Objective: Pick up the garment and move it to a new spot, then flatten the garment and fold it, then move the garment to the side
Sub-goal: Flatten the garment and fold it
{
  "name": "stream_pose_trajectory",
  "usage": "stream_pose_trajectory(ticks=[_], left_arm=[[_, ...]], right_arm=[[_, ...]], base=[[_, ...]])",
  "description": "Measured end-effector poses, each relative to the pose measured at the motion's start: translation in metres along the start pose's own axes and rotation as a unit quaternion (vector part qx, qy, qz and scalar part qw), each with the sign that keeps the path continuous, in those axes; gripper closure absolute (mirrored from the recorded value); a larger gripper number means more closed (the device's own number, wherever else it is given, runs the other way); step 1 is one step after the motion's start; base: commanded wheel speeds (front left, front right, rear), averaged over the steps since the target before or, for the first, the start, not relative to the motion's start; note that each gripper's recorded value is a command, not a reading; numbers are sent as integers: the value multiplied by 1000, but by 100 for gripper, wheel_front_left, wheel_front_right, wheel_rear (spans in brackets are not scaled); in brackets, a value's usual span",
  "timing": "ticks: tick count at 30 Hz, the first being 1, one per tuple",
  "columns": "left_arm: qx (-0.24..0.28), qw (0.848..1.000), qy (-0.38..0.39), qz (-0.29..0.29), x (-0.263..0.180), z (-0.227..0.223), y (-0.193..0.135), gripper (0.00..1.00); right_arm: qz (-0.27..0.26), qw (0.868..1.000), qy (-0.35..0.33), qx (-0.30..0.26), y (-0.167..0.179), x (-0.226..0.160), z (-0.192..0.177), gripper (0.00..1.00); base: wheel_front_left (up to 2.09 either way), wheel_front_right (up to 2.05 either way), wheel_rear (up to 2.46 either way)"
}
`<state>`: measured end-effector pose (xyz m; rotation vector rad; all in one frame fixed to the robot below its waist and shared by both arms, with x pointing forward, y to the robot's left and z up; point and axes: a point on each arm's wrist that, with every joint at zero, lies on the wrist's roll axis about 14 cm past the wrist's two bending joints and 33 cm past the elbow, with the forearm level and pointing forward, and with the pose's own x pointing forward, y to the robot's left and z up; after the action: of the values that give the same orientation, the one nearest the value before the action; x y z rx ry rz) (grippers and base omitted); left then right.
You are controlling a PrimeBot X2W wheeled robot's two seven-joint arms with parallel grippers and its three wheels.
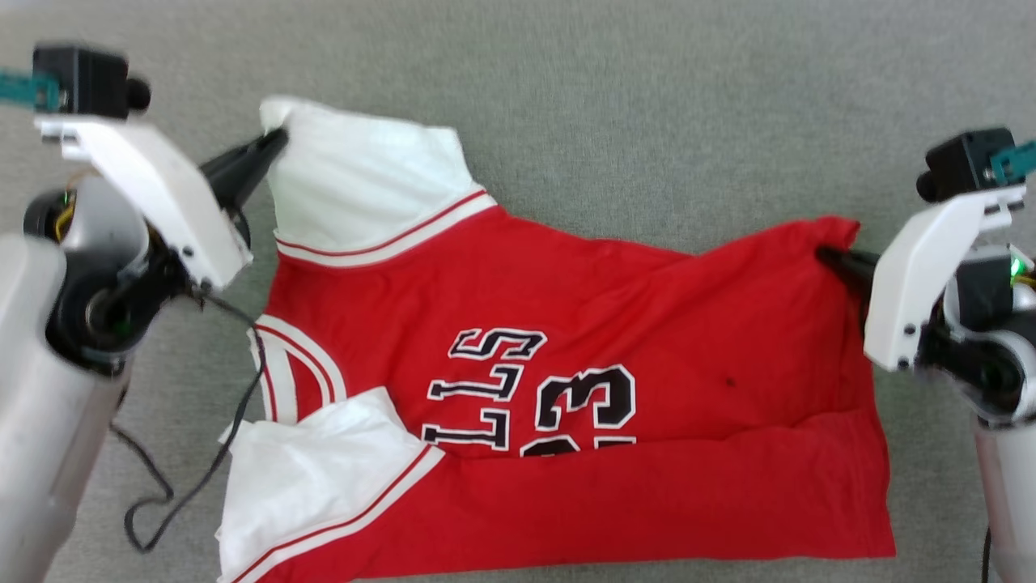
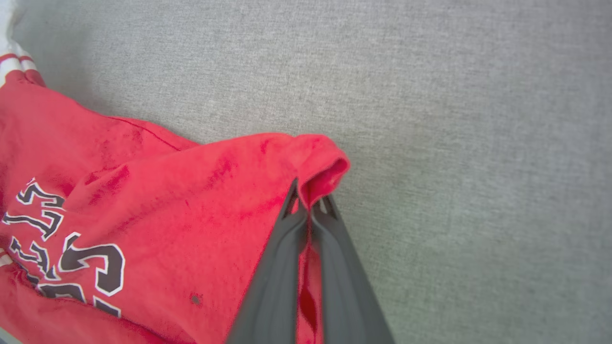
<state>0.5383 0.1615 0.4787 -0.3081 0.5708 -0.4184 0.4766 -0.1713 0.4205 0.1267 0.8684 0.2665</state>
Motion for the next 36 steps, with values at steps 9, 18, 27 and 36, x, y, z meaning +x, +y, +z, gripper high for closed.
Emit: stream_pose_trajectory(ticks=[9, 18, 27, 36], left_arm=[[-79, 995, -42, 47, -84, -47, 5, 100], [-180, 979, -5, 93, -144, -141, -1, 100], [-207, 971, -6, 120, -153, -182, -5, 0], [-122, 971, -145, 146, -172, -134, -13, 0]], right_arm=[[5, 1000, -9, 23, 10, -46, -44, 100], [1, 997, -9, 71, 11, -67, -97, 78], [-20, 995, -26, 98, 3, -77, -138, 0], [-51, 990, -103, 80, -11, -123, -122, 0]], base=[[0, 0, 0], [0, 0, 0], [0, 0, 0], [0, 0, 0]])
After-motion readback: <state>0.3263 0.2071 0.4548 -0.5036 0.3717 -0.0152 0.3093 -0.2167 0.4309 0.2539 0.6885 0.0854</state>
